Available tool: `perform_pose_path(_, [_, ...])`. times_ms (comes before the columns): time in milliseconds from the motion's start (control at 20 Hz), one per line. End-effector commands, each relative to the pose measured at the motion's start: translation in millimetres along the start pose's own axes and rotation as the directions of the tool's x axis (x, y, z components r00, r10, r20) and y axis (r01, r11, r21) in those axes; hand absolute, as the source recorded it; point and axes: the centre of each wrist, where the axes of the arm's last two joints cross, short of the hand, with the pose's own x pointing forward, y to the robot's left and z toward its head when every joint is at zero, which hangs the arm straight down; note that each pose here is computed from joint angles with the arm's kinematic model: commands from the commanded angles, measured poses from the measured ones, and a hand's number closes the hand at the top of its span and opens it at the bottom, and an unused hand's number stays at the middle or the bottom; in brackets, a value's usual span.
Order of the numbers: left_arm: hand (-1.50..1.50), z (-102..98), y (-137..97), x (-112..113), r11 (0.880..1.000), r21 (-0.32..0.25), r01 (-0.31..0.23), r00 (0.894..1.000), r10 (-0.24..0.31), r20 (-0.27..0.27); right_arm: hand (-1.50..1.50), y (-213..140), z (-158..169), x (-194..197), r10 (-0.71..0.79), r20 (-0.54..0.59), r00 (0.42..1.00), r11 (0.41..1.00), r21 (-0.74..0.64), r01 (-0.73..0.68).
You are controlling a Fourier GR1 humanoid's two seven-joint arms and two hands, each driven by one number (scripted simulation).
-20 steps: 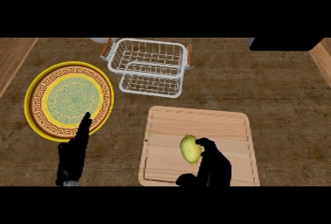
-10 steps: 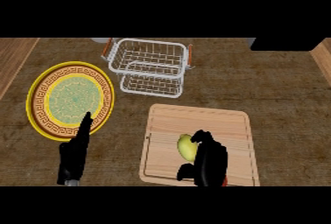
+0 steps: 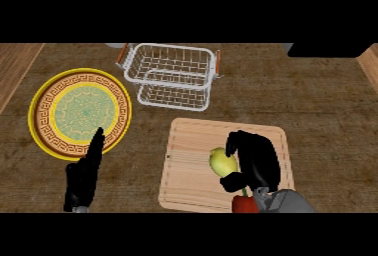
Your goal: Pick the lemon from the cutting board and place it in the tiered basket
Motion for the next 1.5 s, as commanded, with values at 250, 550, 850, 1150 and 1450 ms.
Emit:
perform_pose_path(250, [0.00, 1.3, 4.8, -0.7, 1.000, 0.025, 0.016, 0.999, -0.015, -0.034, 1.50, -138.8, 32.4, 30.7, -0.241, 0.185, 0.953, 0.942, -0.192, 0.276])
perform_pose_path(550, [0.00, -2.6, 3.2, -7.3, 1.000, 0.013, 0.015, 0.998, -0.014, -0.055, 1.50, -216.7, 56.8, 41.5, -0.101, 0.266, 0.959, 0.934, -0.307, 0.184])
perform_pose_path(850, [0.00, -3.2, 3.7, -1.4, 1.000, -0.020, -0.003, 1.000, 0.002, -0.029, 1.50, -236.4, 33.3, 77.5, -0.140, 0.245, 0.959, 0.928, -0.307, 0.213])
perform_pose_path(1150, [0.00, 5.9, 8.7, -21.0, 1.000, 0.001, -0.005, 0.999, 0.005, -0.046, 1.50, -235.8, 0.4, 109.4, -0.159, 0.211, 0.964, 0.928, -0.302, 0.219])
perform_pose_path(1450, [0.00, 0.7, -10.7, -10.6, 1.000, -0.019, -0.004, 0.999, 0.003, -0.037, 1.50, -256.9, -36.6, 148.0, -0.174, 0.181, 0.968, 0.935, -0.279, 0.220])
